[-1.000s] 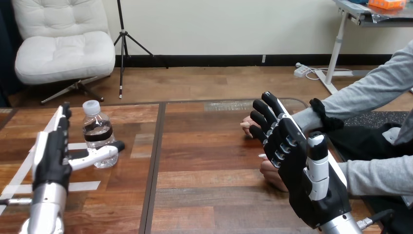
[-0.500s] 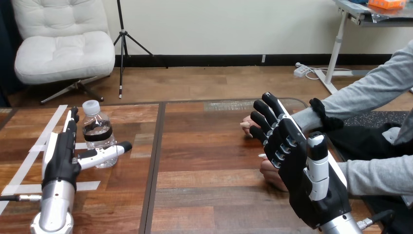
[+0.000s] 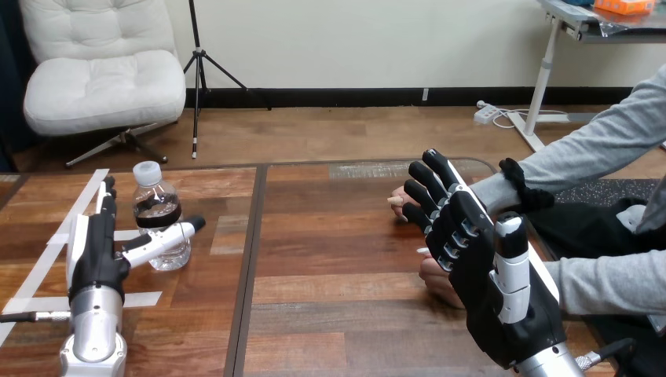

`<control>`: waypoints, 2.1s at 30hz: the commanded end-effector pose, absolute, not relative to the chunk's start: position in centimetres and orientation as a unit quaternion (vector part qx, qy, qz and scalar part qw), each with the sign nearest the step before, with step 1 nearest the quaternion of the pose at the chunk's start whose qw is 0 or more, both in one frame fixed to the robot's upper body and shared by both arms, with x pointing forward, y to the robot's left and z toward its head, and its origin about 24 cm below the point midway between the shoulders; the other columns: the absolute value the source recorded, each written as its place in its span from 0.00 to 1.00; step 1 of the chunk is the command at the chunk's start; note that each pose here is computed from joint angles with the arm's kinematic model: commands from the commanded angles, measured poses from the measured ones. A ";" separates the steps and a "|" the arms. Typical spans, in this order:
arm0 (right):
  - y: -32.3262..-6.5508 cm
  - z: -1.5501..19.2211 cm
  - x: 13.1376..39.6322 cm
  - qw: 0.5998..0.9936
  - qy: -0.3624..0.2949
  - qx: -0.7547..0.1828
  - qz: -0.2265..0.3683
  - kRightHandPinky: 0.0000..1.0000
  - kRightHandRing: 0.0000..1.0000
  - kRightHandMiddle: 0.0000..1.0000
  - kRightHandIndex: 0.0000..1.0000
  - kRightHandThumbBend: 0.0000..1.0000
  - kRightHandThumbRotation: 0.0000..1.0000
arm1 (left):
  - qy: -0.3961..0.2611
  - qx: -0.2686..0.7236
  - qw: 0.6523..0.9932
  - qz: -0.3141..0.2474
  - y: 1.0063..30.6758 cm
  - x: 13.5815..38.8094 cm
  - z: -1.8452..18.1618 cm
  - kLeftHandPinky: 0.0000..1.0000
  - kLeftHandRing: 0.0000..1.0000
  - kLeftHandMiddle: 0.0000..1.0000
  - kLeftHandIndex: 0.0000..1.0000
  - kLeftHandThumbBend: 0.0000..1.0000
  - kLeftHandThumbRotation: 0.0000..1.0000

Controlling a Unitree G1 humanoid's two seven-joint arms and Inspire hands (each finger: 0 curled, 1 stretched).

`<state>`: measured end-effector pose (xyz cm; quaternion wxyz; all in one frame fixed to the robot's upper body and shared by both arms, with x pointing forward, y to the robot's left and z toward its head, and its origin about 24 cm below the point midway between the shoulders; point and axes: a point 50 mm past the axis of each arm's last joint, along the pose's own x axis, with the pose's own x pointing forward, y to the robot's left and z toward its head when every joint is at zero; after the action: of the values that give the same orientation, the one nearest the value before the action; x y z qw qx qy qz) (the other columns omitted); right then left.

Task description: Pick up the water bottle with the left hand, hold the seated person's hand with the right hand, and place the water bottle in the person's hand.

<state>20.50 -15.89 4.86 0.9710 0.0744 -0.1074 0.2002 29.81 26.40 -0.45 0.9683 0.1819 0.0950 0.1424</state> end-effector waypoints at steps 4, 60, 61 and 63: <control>-15.9 5.9 21.4 0.966 -0.139 0.067 0.207 1.00 1.00 0.99 1.00 0.91 1.00 | 0.038 0.199 0.966 0.161 25.4 32.5 2.4 0.97 1.00 1.00 1.00 1.00 0.30; -16.0 5.9 21.4 0.967 -0.137 0.070 0.206 1.00 1.00 1.00 1.00 0.93 1.00 | 0.033 0.198 0.952 0.230 26.1 33.4 3.3 0.84 0.96 1.00 1.00 1.00 0.30; -16.0 5.9 21.3 0.966 -0.137 0.071 0.206 1.00 1.00 1.00 1.00 0.93 1.00 | 0.033 0.197 0.952 0.231 26.1 33.4 3.4 0.84 0.96 1.00 1.00 1.00 0.30; -16.0 5.9 21.3 0.966 -0.138 0.070 0.206 1.00 1.00 0.99 1.00 0.93 1.00 | 0.033 0.193 0.953 0.232 26.1 33.6 3.5 0.83 0.95 1.00 1.00 1.00 0.31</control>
<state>20.48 -15.98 4.39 0.9712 0.0799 -0.0994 0.2011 31.11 26.09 0.13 0.9505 0.1973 0.0807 0.2262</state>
